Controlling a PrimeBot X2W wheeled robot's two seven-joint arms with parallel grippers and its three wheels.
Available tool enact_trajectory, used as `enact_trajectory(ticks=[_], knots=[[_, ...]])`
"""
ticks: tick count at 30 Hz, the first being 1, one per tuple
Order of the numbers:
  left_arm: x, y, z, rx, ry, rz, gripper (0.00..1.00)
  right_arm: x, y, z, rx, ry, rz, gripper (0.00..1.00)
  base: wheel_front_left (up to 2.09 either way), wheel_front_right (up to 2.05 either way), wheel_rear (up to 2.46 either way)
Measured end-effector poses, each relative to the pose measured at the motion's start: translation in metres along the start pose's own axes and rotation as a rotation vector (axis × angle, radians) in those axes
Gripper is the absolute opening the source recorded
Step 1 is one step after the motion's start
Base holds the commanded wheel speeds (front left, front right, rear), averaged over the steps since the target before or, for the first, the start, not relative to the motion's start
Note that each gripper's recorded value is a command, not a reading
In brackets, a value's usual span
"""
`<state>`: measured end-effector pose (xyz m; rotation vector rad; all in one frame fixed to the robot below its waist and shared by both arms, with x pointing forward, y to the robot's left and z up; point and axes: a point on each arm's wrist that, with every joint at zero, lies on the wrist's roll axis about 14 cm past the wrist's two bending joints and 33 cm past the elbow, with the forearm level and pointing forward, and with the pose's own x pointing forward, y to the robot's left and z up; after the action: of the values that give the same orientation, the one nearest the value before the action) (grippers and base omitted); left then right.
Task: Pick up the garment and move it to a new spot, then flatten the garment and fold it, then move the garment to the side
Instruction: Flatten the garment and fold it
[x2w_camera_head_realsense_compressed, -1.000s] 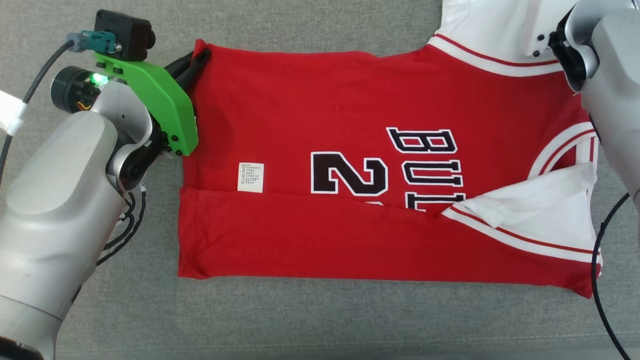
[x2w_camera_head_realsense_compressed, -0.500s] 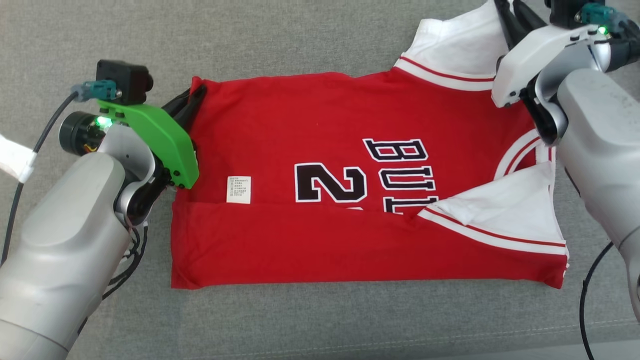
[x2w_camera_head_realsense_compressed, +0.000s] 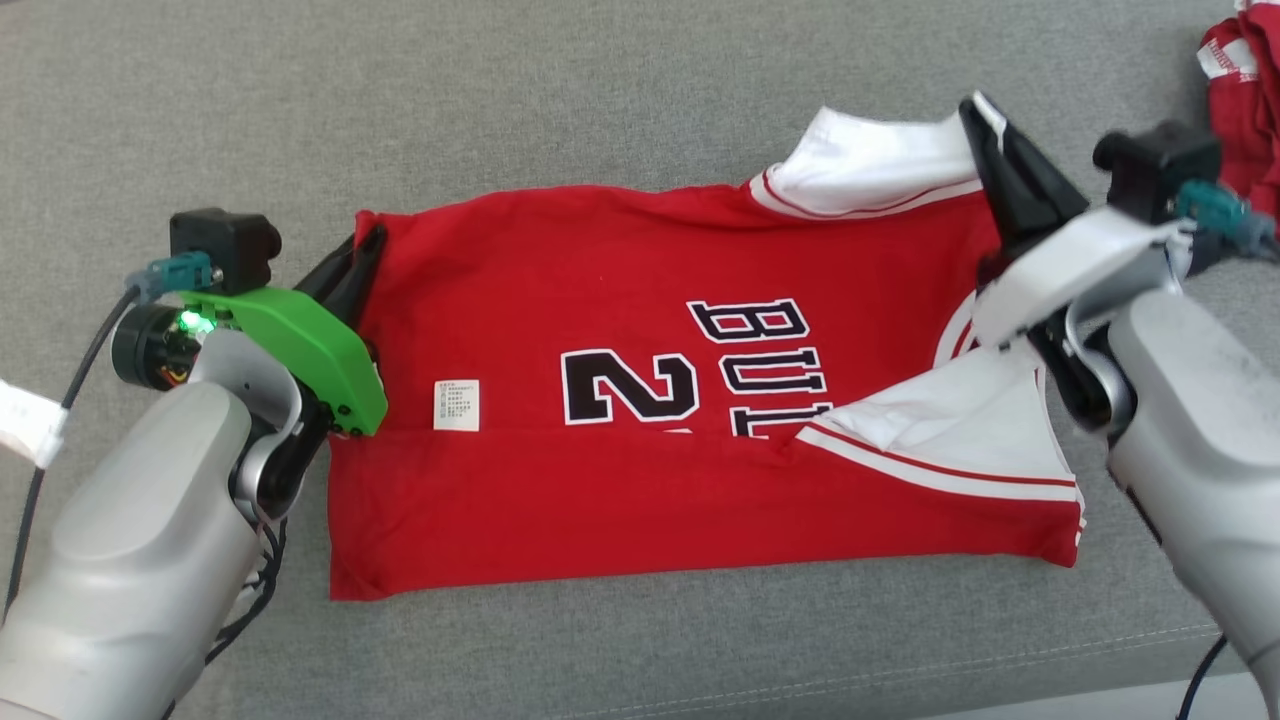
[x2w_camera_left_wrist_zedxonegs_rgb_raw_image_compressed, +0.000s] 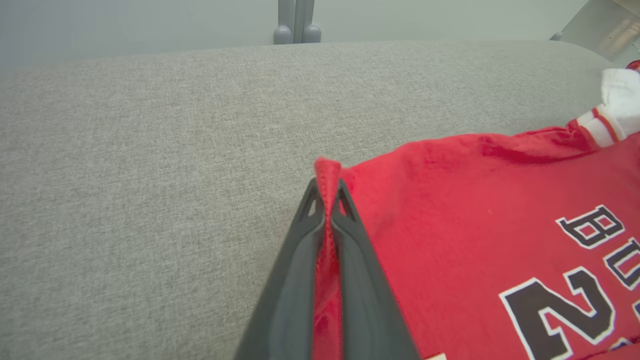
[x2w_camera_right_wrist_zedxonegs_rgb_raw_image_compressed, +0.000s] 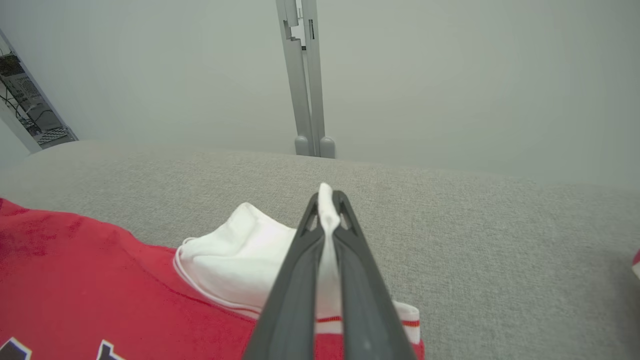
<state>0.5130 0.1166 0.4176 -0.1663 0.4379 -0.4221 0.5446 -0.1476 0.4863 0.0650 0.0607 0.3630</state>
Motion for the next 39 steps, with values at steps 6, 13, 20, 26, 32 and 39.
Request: enact_trajectory(ticks=[6,13,20,26,32,39], knots=[[-0.013,-0.002,0.003,-0.021,-0.059,0.019,0.0,-0.033,0.005,0.0,0.047,-0.038,-0.027,0.0,0.0,0.0,0.0],[-0.028,-0.003,0.0,-0.044,-0.106,0.041,0.0,-0.064,0.012,-0.008,0.094,-0.045,-0.06,0.0,0.0,0.0,0.0],[-0.042,-0.009,-0.01,-0.062,-0.133,0.054,0.0,-0.089,0.016,-0.018,0.15,-0.034,-0.099,0.0,0.0,0.0,0.0],[-0.054,-0.011,-0.019,-0.097,-0.15,0.081,0.0,-0.111,0.023,-0.033,0.187,0.004,-0.128,0.0,0.0,0.0,0.0],[-0.063,-0.015,-0.029,-0.136,-0.155,0.107,1.0,-0.121,0.019,-0.038,0.203,0.027,-0.159,1.0,0.0,0.0,0.0],[-0.081,-0.002,-0.01,-0.151,-0.255,0.183,1.0,-0.126,0.012,-0.027,0.218,-0.012,-0.187,1.0,0.0,0.0,0.0]])
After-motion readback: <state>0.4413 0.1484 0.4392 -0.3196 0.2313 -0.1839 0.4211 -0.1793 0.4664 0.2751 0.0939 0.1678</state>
